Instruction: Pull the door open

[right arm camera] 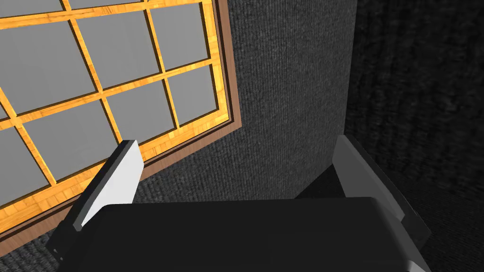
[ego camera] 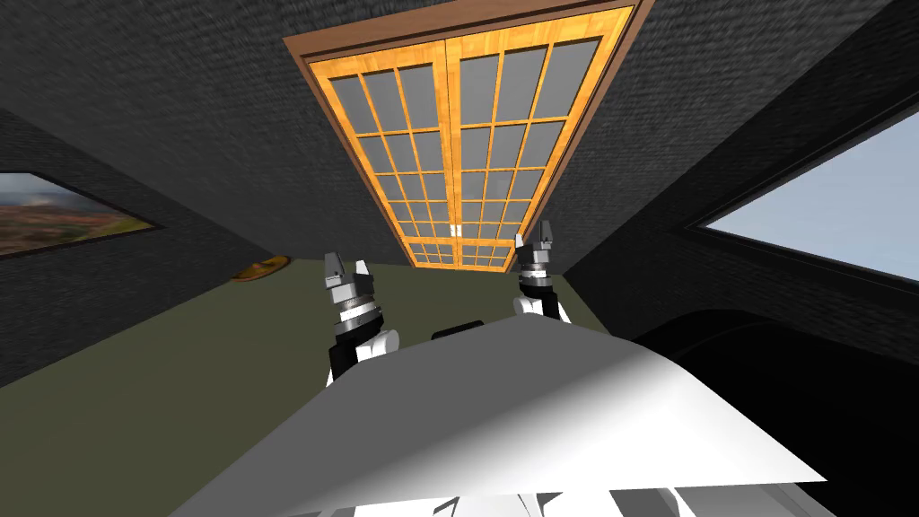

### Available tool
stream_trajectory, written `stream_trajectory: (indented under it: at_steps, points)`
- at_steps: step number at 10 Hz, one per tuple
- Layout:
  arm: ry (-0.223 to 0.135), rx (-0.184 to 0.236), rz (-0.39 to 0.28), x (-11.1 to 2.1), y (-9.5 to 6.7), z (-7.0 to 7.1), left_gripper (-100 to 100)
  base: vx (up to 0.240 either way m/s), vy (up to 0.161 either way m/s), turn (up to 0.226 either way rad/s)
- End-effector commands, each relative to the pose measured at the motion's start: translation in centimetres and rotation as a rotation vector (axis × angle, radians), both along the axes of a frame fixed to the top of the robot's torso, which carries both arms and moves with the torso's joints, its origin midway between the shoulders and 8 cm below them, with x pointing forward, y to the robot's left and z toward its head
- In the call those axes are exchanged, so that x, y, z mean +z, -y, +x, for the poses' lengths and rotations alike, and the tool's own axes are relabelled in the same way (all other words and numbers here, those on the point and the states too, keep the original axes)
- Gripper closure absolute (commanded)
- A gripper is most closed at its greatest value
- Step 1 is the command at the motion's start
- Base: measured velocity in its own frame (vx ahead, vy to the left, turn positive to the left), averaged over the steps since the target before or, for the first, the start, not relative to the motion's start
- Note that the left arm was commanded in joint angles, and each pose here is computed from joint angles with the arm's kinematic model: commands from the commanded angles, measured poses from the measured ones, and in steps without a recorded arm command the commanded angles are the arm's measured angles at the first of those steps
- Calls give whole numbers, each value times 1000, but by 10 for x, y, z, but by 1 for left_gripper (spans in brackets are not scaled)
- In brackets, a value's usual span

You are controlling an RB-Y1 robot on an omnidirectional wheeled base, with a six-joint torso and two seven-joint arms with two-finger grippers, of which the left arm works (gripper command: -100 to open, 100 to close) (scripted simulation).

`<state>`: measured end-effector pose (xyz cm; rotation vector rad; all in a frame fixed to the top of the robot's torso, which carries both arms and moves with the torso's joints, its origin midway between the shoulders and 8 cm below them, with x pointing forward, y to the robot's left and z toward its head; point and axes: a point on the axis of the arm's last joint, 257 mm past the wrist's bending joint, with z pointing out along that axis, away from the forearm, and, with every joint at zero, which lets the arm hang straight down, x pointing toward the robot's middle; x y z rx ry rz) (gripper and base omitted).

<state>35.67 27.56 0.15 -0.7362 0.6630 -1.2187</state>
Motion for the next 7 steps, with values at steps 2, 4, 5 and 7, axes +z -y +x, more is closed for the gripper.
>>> stream_trajectory:
  at_steps: [2, 4, 5, 7]
  points:
    - [-35, 25, 59, -17, -1, 8, -100, 80, -14, -81]
    - [-68, 51, 116, -33, -3, 14, -100, 139, -55, -69]
    - [-78, 59, 133, -37, -4, 16, -100, 130, -29, -54]
    - [-109, 85, 187, -53, -6, 22, -100, 100, -20, -72]
